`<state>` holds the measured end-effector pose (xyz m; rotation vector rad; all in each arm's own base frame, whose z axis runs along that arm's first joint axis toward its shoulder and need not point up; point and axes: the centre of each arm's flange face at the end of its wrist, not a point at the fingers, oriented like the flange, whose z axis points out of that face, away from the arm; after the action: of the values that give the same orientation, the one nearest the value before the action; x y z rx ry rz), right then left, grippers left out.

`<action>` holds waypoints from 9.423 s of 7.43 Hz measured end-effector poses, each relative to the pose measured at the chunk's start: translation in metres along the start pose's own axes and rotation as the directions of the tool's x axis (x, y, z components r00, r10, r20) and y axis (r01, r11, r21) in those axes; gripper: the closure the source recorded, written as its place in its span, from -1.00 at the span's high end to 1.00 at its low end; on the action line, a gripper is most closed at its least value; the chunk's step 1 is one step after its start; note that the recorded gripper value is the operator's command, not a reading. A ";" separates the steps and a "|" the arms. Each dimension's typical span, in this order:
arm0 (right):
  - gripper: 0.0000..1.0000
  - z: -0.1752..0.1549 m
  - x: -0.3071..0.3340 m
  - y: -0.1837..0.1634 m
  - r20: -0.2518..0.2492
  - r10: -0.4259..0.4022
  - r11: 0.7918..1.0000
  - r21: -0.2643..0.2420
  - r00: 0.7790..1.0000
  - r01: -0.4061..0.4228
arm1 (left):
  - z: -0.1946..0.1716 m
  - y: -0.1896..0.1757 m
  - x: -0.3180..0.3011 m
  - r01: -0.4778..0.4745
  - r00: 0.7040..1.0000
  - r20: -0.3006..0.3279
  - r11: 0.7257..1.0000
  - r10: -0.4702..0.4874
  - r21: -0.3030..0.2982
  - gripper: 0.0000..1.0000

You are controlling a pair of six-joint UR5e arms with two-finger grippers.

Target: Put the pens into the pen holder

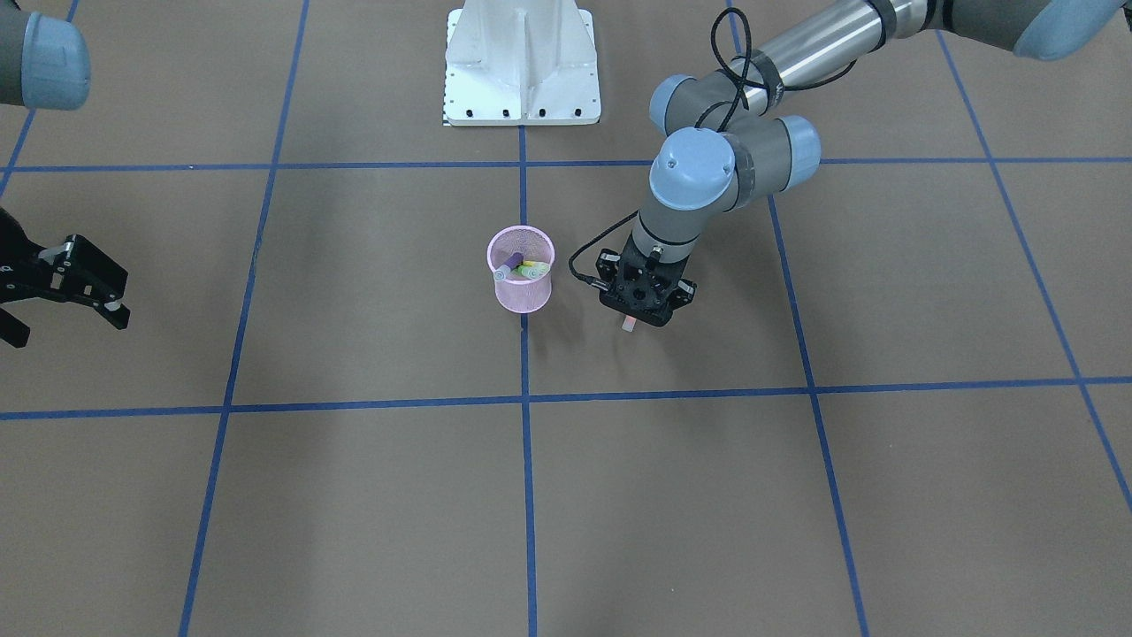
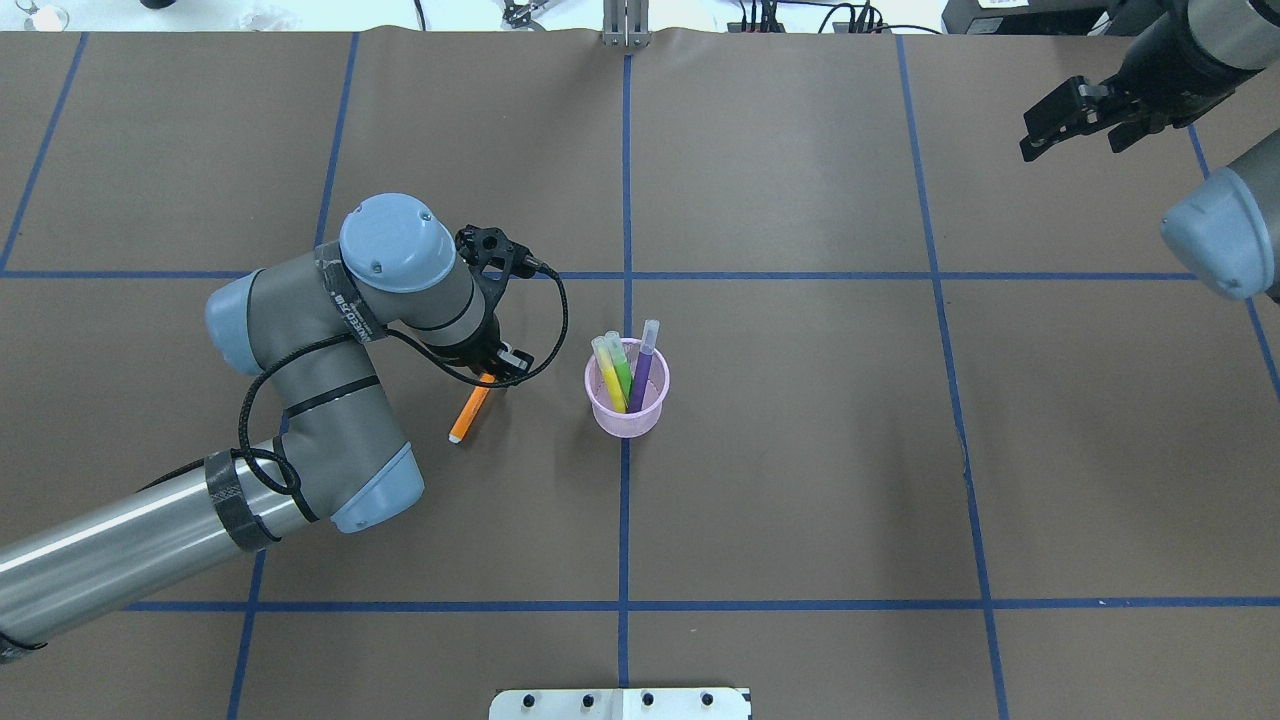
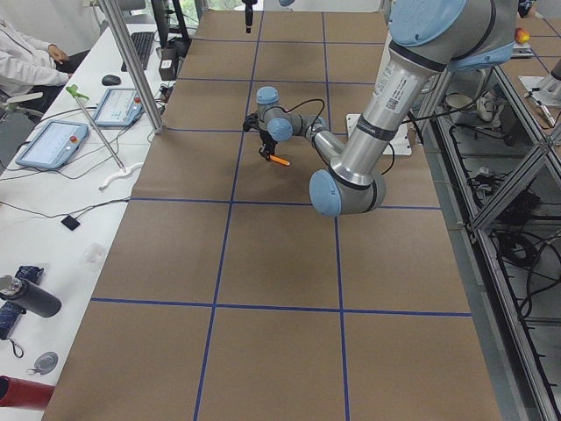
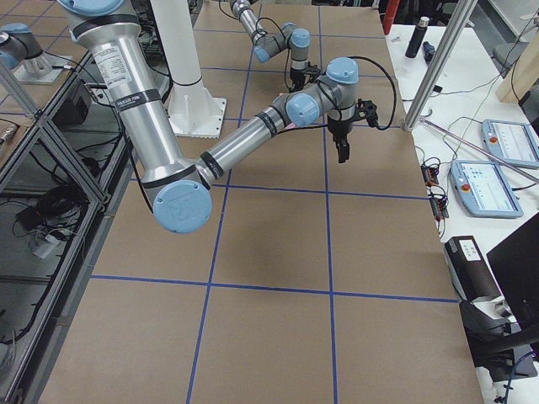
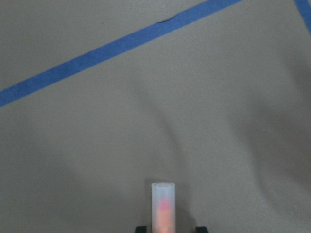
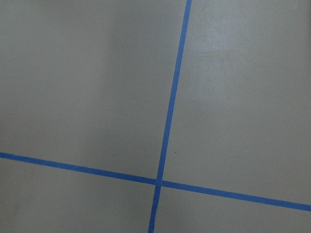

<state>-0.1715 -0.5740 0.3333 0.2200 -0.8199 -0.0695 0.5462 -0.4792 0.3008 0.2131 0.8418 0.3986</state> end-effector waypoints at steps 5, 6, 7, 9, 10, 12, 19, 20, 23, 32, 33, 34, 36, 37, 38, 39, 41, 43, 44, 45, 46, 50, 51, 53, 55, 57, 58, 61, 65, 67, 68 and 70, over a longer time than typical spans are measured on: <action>1.00 0.000 0.000 0.000 -0.001 0.000 1.000 0.000 1.000 0.000 | -0.004 -0.001 0.002 -0.001 1.000 -0.004 1.000 0.001 0.006 -1.00; 1.00 0.000 0.000 -0.001 0.000 0.000 1.000 0.001 1.000 0.000 | -0.017 -0.005 0.003 -0.006 1.000 -0.013 1.000 0.007 0.028 -1.00; 1.00 -0.001 0.000 -0.001 0.000 0.001 1.000 0.002 1.000 -0.001 | -0.043 -0.011 0.004 -0.015 0.999 -0.031 0.997 0.017 0.071 -1.00; 1.00 -0.002 0.002 -0.001 -0.001 0.003 1.000 0.004 1.000 -0.003 | -0.125 -0.013 0.020 -0.045 0.993 -0.099 0.978 0.066 0.202 -1.00; 1.00 -0.003 0.003 -0.001 -0.002 0.005 1.000 0.005 1.000 -0.005 | -0.159 -0.008 0.032 -0.059 0.986 -0.137 0.963 0.098 0.263 -1.00; 1.00 -0.004 0.009 -0.001 -0.005 0.003 1.000 0.007 1.000 -0.003 | -0.187 -0.006 0.049 -0.051 0.963 -0.218 0.904 0.157 0.425 -1.00; 1.00 -0.014 0.040 -0.001 -0.019 -0.010 1.000 0.013 1.000 0.010 | -0.097 0.019 0.080 0.026 0.888 -0.321 0.662 0.328 0.749 -0.77; 1.00 -0.014 0.040 -0.001 -0.019 -0.010 1.000 0.013 1.000 0.011 | -0.092 0.022 0.080 0.028 0.888 -0.322 0.661 0.328 0.750 0.35; 1.00 -0.014 0.040 -0.001 -0.019 -0.010 1.000 0.014 1.000 0.011 | -0.089 0.025 0.082 0.047 0.886 -0.341 0.670 0.315 0.741 1.00; 1.00 -0.011 0.280 0.060 -0.065 -0.085 0.993 -0.085 0.994 0.079 | -0.187 0.045 -0.085 -0.059 0.994 -0.073 0.946 0.086 0.318 1.00; 1.00 -0.003 0.318 0.095 -0.073 -0.087 0.990 -0.117 0.994 0.078 | -0.205 0.056 -0.124 -0.090 0.995 -0.007 0.965 0.095 0.244 1.00; 1.00 0.003 0.351 0.130 -0.077 -0.065 0.988 -0.147 0.995 0.053 | -0.222 0.068 -0.179 -0.114 0.993 0.041 0.977 0.108 0.179 1.00; 1.00 0.012 0.386 0.179 -0.083 -0.010 0.983 -0.182 0.996 -0.006 | -0.256 0.107 -0.310 -0.117 0.991 0.078 0.988 0.109 0.099 1.00; 1.00 0.015 0.392 0.189 -0.087 0.005 0.981 -0.191 0.996 -0.022 | -0.273 0.131 -0.368 -0.101 0.991 0.094 0.992 0.094 0.075 1.00; 1.00 0.017 0.396 0.194 -0.091 0.012 0.980 -0.197 0.996 -0.030 | -0.283 0.160 -0.418 -0.077 0.991 0.111 0.996 0.072 0.043 1.00; 1.00 0.019 0.398 0.196 -0.093 0.016 0.979 -0.201 0.996 -0.034 | -0.281 0.193 -0.462 -0.025 0.992 0.125 1.000 0.024 0.002 1.00; 1.00 0.019 0.399 0.195 -0.094 0.019 0.979 -0.201 0.995 -0.038 | -0.270 0.241 -0.530 0.108 0.985 0.143 0.993 -0.100 -0.048 1.00; 1.00 0.022 0.403 0.196 -0.095 0.032 0.977 -0.207 0.995 -0.051 | -0.250 0.277 -0.561 0.192 0.974 0.139 0.977 -0.179 -0.090 1.00; 1.00 0.023 0.403 0.195 -0.095 0.033 0.977 -0.208 0.995 -0.052 | -0.245 0.291 -0.568 0.215 0.970 0.137 0.971 -0.201 -0.100 1.00; 1.00 0.022 0.402 0.193 -0.094 0.030 0.978 -0.204 0.995 -0.049 | -0.244 0.302 -0.570 0.230 0.967 0.134 0.968 -0.215 -0.103 1.00; 1.00 0.020 0.400 0.191 -0.094 0.026 0.979 -0.200 0.995 -0.045 | -0.244 0.308 -0.571 0.239 0.965 0.133 0.966 -0.225 -0.103 1.00; 1.00 0.018 0.398 0.190 -0.092 0.022 0.980 -0.196 0.995 -0.040 | -0.245 0.309 -0.570 0.236 0.966 0.135 0.966 -0.222 -0.101 1.00; 1.00 0.018 0.397 0.190 -0.092 0.016 0.980 -0.194 0.996 -0.034 | -0.245 0.308 -0.569 0.232 0.967 0.136 0.967 -0.218 -0.102 1.00; 1.00 0.017 0.398 0.195 -0.095 0.012 0.980 -0.197 0.995 -0.030 | -0.243 0.310 -0.570 0.233 0.967 0.133 0.967 -0.218 -0.105 1.00; 1.00 0.017 0.398 0.197 -0.096 0.018 0.980 -0.198 0.995 -0.037 | -0.240 0.316 -0.571 0.241 0.965 0.130 0.964 -0.227 -0.112 1.00; 1.00 0.016 0.396 0.196 -0.095 0.020 0.980 -0.195 0.995 -0.039 | -0.239 0.317 -0.572 0.247 0.964 0.130 0.962 -0.232 -0.114 1.00; 1.00 0.016 0.396 0.196 -0.094 0.020 0.980 -0.194 0.995 -0.038 | -0.239 0.317 -0.572 0.248 0.964 0.130 0.962 -0.233 -0.115 1.00; 1.00 0.016 0.396 0.197 -0.096 0.020 0.980 -0.195 0.995 -0.039 | -0.238 0.318 -0.573 0.252 0.963 0.130 0.961 -0.236 -0.116 1.00; 1.00 0.018 0.399 0.198 -0.096 0.024 0.979 -0.200 0.995 -0.043 | -0.238 0.318 -0.572 0.250 0.963 0.131 0.961 -0.235 -0.116 1.00; 1.00 0.019 0.399 0.198 -0.095 0.023 0.979 -0.201 0.995 -0.042 | -0.238 0.318 -0.572 0.248 0.964 0.131 0.962 -0.232 -0.116 1.00; 1.00 0.019 0.399 0.198 -0.095 0.022 0.979 -0.201 0.995 -0.041 | -0.238 0.318 -0.572 0.247 0.964 0.131 0.962 -0.232 -0.116 1.00; 1.00 0.019 0.399 0.198 -0.095 0.022 0.979 -0.201 0.995 -0.041 | -0.239 0.318 -0.572 0.246 0.964 0.130 0.962 -0.231 -0.115 1.00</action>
<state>0.0820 -0.4421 0.6754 0.0177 -0.7183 -0.1116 -0.0592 -0.4274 0.6421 0.0116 0.7142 0.2109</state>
